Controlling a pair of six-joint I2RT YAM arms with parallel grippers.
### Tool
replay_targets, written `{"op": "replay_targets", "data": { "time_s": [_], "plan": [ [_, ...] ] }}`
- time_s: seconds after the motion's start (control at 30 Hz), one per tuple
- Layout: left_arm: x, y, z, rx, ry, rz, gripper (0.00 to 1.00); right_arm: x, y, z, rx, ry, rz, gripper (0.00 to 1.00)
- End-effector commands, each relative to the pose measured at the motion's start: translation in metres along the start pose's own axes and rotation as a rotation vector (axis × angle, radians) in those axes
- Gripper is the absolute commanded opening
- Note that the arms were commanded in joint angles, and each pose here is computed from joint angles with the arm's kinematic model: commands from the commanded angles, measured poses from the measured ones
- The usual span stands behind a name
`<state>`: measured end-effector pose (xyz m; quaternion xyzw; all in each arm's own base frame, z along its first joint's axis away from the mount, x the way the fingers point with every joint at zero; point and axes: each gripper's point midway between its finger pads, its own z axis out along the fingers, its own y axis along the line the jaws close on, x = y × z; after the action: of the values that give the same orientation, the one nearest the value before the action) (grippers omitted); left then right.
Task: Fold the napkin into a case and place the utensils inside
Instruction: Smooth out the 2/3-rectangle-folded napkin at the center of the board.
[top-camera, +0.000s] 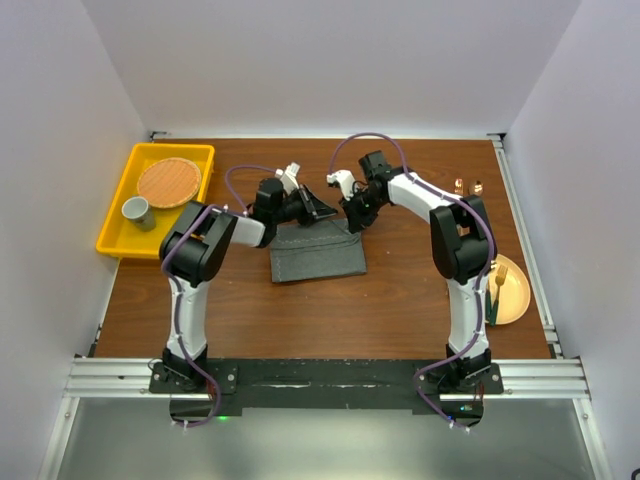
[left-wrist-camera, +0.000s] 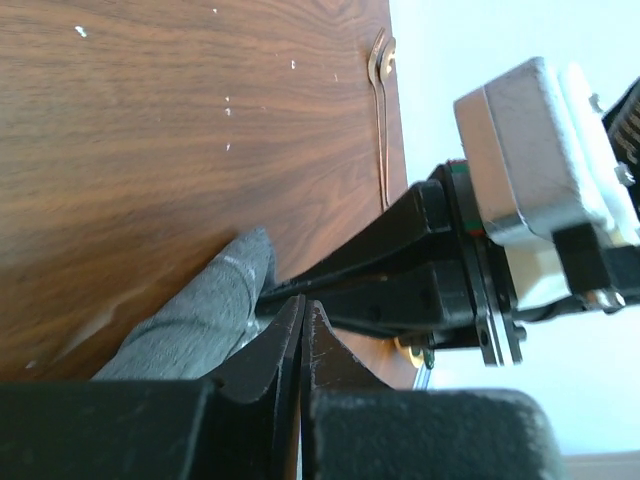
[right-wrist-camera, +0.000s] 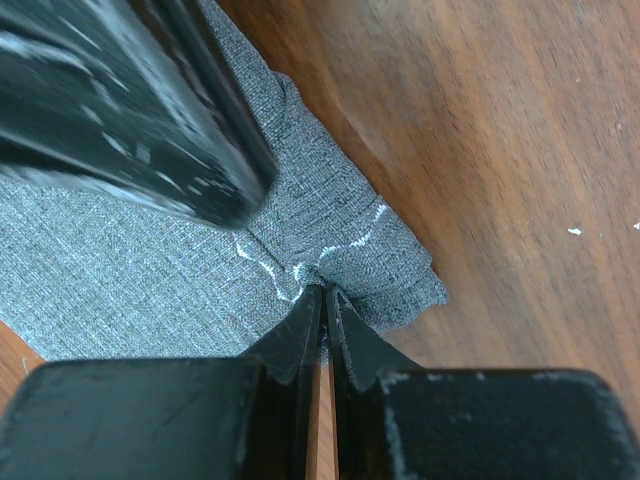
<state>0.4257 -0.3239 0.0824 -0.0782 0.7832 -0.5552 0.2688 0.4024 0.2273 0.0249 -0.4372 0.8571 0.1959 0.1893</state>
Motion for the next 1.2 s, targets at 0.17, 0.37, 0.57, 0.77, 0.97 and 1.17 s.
{"op": "replay_targets", "data": {
  "time_s": [0.17,0.37,0.57,0.77,0.97,1.17],
  "plan": [
    [0.011,0.027,0.019,-0.042,-0.015,-0.016,0.02,0.005,0.008,-0.002,-0.005,-0.004,0.059,0.06],
    [0.033,0.071,0.015,-0.150,0.040,-0.006,0.00,-0.002,0.012,-0.016,-0.023,-0.004,0.115,0.13],
    [0.047,0.099,0.003,-0.244,0.063,-0.021,0.00,-0.030,0.005,-0.070,-0.063,-0.073,0.246,0.36],
    [0.049,0.103,0.003,-0.254,0.080,-0.003,0.00,-0.076,0.004,-0.085,-0.155,-0.234,0.353,0.44],
    [0.048,0.106,0.003,-0.264,0.088,0.017,0.00,-0.089,0.016,-0.058,-0.312,-0.280,0.546,0.39],
    [0.051,0.111,0.001,-0.273,0.094,0.008,0.00,-0.044,0.020,-0.024,-0.318,-0.188,0.642,0.33]
  ]
}}
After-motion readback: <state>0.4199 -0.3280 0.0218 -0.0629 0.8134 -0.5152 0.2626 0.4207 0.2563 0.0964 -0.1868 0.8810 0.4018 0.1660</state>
